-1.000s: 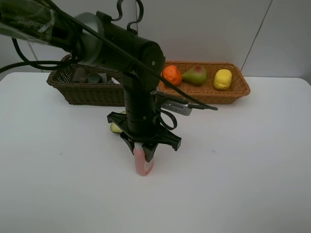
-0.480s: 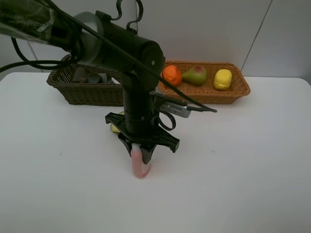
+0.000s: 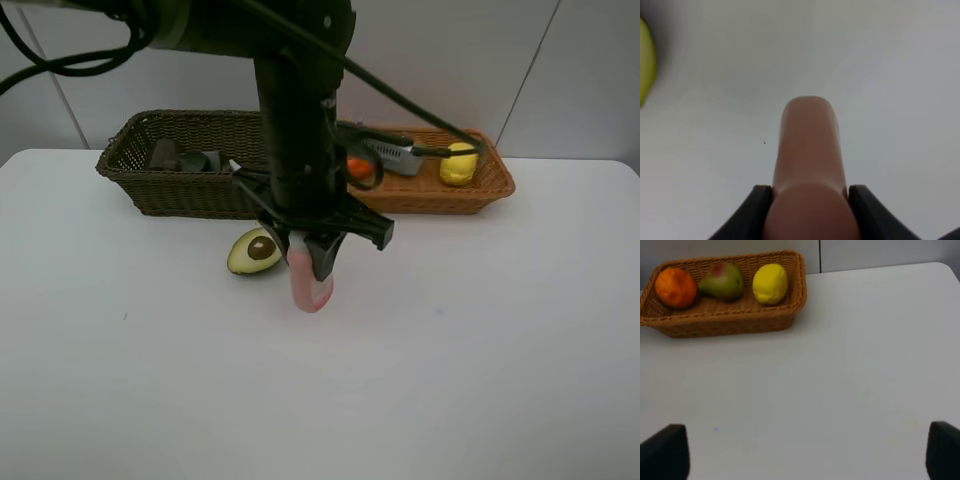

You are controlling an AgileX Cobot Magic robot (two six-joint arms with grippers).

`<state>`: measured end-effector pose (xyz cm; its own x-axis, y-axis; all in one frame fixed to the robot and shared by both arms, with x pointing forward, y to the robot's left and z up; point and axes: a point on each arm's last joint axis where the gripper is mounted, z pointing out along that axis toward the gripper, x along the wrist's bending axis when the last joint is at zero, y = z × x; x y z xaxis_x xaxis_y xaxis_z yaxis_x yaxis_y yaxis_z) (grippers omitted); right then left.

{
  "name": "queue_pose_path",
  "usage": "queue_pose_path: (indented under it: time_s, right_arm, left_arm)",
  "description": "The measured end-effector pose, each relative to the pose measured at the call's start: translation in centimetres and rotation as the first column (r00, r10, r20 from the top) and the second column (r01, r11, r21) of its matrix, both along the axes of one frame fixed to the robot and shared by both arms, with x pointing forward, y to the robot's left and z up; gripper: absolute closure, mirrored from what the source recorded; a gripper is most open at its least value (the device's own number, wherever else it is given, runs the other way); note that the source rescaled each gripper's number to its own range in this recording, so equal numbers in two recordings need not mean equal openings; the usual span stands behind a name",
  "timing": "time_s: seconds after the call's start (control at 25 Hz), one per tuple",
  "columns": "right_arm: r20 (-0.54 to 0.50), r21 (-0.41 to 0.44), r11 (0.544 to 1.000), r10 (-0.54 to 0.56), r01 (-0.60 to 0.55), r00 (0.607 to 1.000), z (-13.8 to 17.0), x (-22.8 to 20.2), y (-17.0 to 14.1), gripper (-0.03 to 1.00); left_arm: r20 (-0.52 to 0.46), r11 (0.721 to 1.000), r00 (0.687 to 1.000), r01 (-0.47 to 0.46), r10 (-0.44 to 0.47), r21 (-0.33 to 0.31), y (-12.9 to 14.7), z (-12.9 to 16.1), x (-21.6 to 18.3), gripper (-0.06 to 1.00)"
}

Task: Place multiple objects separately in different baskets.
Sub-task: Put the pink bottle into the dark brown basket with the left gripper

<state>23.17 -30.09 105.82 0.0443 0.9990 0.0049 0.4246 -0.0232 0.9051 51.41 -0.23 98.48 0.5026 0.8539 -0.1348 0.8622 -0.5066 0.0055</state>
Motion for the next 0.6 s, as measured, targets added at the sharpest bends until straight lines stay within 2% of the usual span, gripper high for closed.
queue_pose_path:
  time_s: [0.08, 0.2, 0.28, 0.44, 0.6]
  right_arm:
    - [0.0, 0.0, 1.0, 0.0, 0.0, 1.0, 0.0, 0.0, 0.0, -0.03]
    - [0.0, 0.0, 1.0, 0.0, 0.0, 1.0, 0.0, 0.0, 0.0, -0.03]
    - [0.0, 0.0, 1.0, 0.0, 0.0, 1.0, 0.0, 0.0, 0.0, -0.03]
    - [0.0, 0.001, 1.0, 0.0, 0.0, 1.0, 0.0, 0.0, 0.0, -0.03]
    - [0.0, 0.001, 1.0, 0.0, 0.0, 1.0, 0.0, 0.0, 0.0, -0.03]
  left_arm:
    - [0.054, 1.0, 0.998, 0.018, -0.017, -0.02, 0.1, 1.3, 1.0, 0.55]
    - [0.158, 0.998, 0.986, 0.058, -0.055, -0.014, 0.7, 3.1, 2.8, 0.55]
    - [0.226, 0.997, 0.971, 0.075, -0.075, 0.011, 1.2, 4.1, 3.9, 0.55]
    - [0.379, 0.994, 0.921, 0.061, -0.089, 0.086, 3.5, 6.7, 6.9, 0.55]
    - [0.457, 0.985, 0.882, 0.039, -0.114, 0.168, 6.0, 7.9, 9.2, 0.55]
